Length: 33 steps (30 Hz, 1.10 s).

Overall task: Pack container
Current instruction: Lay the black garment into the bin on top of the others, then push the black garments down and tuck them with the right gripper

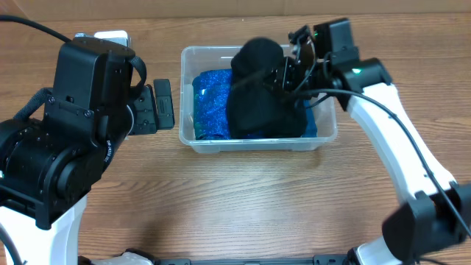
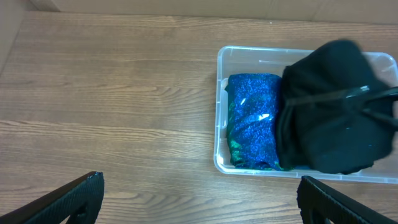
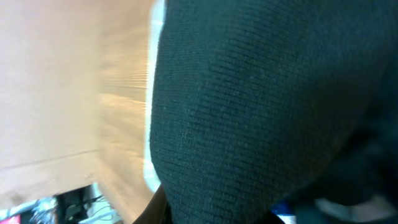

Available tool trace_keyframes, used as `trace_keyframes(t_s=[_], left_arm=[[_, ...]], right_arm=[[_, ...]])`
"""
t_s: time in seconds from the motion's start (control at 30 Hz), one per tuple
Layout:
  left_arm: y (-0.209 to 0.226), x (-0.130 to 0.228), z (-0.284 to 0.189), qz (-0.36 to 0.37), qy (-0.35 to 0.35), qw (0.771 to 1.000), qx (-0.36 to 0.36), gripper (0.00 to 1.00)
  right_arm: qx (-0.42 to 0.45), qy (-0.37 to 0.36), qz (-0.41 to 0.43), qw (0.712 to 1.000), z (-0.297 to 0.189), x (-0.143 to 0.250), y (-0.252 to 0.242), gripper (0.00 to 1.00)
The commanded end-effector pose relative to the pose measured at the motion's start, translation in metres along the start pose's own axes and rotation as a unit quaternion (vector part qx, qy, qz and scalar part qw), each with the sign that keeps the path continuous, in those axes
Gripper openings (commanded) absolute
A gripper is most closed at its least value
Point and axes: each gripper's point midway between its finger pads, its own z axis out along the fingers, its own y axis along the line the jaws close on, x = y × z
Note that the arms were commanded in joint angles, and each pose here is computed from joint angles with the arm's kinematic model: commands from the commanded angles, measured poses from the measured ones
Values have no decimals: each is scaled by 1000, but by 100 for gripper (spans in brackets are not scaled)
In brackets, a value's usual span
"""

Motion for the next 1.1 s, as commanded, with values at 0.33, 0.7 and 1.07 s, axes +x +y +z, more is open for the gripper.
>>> trace_keyframes(t_s=[0.33, 0.7, 1.07], left_arm=[[2, -2, 1, 5, -2, 1000, -8, 100], [2, -2, 1, 5, -2, 1000, -8, 100], [2, -1, 1, 5, -2, 1000, -8, 100]], right_arm=[[286, -43, 5, 957, -28, -8, -100, 56], [172, -122, -86, 974, -49, -13, 4, 57], [239, -25, -57, 969, 54, -4, -66, 17]])
